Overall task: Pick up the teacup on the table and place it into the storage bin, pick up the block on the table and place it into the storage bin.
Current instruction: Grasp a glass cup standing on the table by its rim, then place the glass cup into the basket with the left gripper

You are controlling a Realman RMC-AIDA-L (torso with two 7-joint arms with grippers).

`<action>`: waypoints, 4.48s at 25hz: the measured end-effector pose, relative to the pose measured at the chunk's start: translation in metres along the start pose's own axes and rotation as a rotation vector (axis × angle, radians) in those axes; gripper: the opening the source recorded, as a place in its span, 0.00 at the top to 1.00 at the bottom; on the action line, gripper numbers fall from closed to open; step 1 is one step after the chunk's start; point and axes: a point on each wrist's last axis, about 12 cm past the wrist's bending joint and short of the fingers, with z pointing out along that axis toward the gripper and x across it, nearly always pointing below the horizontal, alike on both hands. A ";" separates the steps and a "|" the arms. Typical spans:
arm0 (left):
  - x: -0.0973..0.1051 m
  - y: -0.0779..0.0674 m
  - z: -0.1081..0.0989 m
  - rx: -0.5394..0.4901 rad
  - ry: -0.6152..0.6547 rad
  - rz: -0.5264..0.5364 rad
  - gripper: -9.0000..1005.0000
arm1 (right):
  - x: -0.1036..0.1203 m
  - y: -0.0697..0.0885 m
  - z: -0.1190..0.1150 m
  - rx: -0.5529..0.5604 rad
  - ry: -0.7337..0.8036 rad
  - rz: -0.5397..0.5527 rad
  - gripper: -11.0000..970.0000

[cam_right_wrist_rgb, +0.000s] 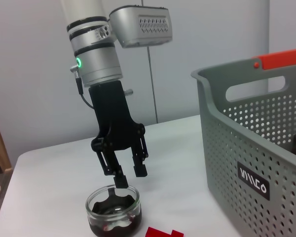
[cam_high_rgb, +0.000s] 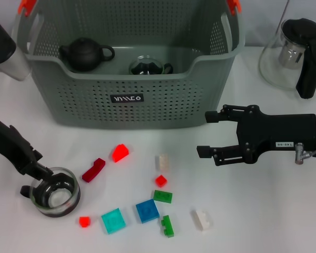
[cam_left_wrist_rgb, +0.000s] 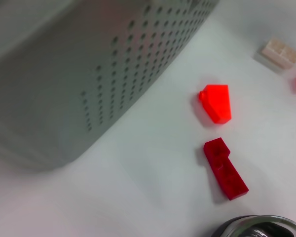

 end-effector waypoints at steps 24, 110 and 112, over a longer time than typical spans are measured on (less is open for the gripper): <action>-0.004 0.002 0.035 -0.013 0.042 -0.003 0.49 | -0.005 -0.003 0.004 0.000 0.003 -0.012 0.06; -0.224 -0.006 -0.005 -0.472 -0.213 0.319 0.91 | -0.002 -0.001 0.003 -0.005 0.005 -0.010 0.06; -0.223 -0.008 0.001 -0.483 -0.201 0.343 0.91 | -0.002 -0.001 0.003 -0.005 0.006 -0.010 0.06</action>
